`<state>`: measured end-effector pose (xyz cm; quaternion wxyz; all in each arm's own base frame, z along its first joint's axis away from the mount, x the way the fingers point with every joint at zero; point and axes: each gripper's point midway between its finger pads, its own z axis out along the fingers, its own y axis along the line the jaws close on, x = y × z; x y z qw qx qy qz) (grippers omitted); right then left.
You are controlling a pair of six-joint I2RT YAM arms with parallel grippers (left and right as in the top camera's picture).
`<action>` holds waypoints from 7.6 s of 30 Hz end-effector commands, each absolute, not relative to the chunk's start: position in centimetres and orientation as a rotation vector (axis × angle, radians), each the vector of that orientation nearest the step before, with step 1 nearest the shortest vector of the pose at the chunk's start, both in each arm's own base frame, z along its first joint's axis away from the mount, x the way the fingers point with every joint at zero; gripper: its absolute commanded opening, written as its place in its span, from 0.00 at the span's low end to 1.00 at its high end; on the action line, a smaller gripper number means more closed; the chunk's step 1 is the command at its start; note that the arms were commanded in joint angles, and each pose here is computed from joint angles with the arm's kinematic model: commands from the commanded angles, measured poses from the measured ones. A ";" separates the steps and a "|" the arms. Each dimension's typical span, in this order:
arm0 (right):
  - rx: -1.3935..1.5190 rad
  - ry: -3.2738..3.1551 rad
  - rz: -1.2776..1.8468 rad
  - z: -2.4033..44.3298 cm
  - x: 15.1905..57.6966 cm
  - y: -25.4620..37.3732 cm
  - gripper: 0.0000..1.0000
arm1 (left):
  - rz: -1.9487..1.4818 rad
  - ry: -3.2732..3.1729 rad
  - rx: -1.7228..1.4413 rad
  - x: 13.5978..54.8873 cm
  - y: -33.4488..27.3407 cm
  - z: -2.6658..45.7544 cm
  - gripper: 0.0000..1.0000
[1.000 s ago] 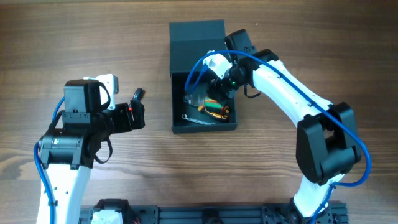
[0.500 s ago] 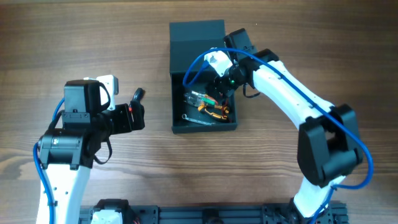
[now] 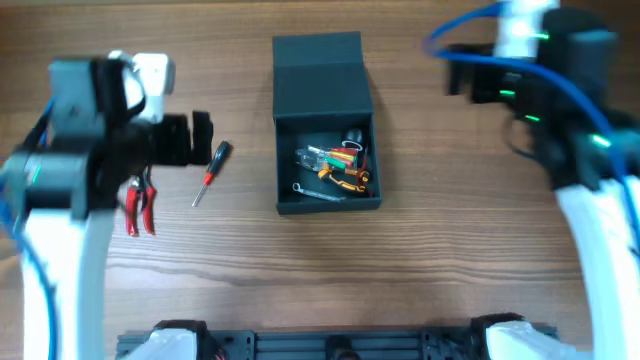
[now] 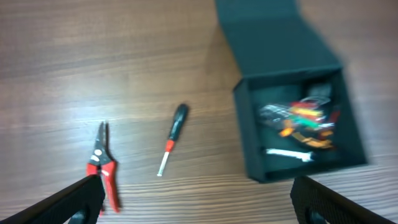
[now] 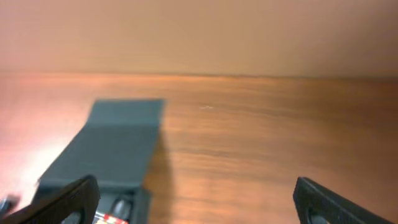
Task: Pack container
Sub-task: 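Withdraw the right gripper and move the left gripper over the screwdriver, then lower the left gripper and grasp the red-black screwdriver handle, then carry the screwdriver right into the green box and release, then move the left gripper back over the red-handled cutters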
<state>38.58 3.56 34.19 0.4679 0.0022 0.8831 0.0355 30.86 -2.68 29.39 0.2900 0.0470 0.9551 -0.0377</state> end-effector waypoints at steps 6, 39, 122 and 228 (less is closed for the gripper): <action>0.513 2.319 0.001 29.3 36.3 -5.6 1.00 | 0.015 2.872 0.299 37.1 -1.6 16.9 1.00; 0.688 2.507 -0.057 22.6 35.5 -8.5 1.00 | 0.003 3.088 0.567 36.1 -0.7 -1.3 1.00; 0.645 2.519 -0.069 22.6 35.5 -8.5 1.00 | -0.162 2.158 1.883 34.3 -25.9 13.2 0.04; 0.616 2.536 -0.068 22.4 35.4 -8.4 1.00 | 0.139 2.962 -0.369 27.7 9.1 3.8 1.00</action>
